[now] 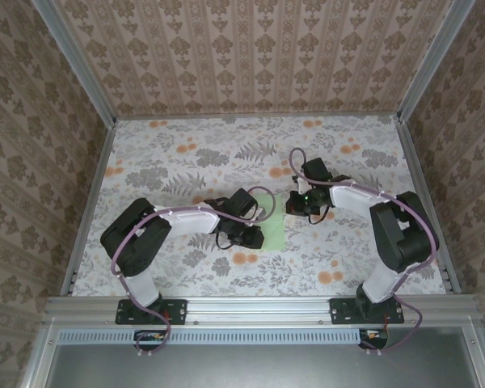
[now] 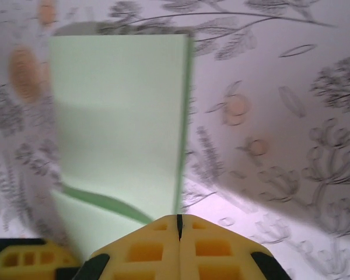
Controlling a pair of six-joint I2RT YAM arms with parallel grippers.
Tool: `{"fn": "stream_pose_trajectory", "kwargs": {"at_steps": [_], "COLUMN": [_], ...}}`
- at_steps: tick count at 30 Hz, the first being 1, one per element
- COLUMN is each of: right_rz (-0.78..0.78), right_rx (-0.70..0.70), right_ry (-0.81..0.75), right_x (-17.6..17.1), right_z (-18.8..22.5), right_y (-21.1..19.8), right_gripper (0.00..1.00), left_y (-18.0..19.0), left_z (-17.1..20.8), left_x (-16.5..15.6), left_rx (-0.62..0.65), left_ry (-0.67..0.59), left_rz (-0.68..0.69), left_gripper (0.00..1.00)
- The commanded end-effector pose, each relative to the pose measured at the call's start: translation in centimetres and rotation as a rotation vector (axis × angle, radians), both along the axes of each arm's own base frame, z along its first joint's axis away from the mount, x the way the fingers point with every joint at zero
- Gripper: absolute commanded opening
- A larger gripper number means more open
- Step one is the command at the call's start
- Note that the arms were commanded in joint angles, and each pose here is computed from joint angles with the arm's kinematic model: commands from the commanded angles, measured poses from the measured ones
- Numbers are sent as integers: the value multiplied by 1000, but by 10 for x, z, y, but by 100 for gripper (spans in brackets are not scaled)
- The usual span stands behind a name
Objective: Fold a paper plane with a square sheet of paper (fold left side to right side)
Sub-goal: Fold the triangle a second time at the center of the table.
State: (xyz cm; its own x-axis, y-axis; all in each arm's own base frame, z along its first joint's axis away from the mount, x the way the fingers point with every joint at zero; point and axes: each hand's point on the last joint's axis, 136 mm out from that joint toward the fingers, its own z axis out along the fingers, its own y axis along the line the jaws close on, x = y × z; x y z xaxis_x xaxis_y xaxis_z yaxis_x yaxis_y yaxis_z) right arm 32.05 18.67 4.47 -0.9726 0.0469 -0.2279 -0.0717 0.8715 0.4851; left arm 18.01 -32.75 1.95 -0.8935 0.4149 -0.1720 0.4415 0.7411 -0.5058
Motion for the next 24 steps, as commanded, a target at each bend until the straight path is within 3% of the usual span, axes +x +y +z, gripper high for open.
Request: {"fn": "stream_pose_trajectory", "kwargs": {"at_steps": [1,11,24], "right_rz": [33,45,33], "right_rx": [98,70,-42], "right_ry": [37,143,211], "right_x": [-20,-36,-48], "right_z": [2,-32,-54], "right_y": [29,42,24], "right_gripper": [1,1,0], "left_y": [15,8,-29], "left_z": [-14,-6,40], "left_x": [-11,-7,11], "left_rx": [86,64,-101], "left_ry": [24,13,-12], "left_rz": [-16,-16,-38], "left_gripper": [19,19,19]}}
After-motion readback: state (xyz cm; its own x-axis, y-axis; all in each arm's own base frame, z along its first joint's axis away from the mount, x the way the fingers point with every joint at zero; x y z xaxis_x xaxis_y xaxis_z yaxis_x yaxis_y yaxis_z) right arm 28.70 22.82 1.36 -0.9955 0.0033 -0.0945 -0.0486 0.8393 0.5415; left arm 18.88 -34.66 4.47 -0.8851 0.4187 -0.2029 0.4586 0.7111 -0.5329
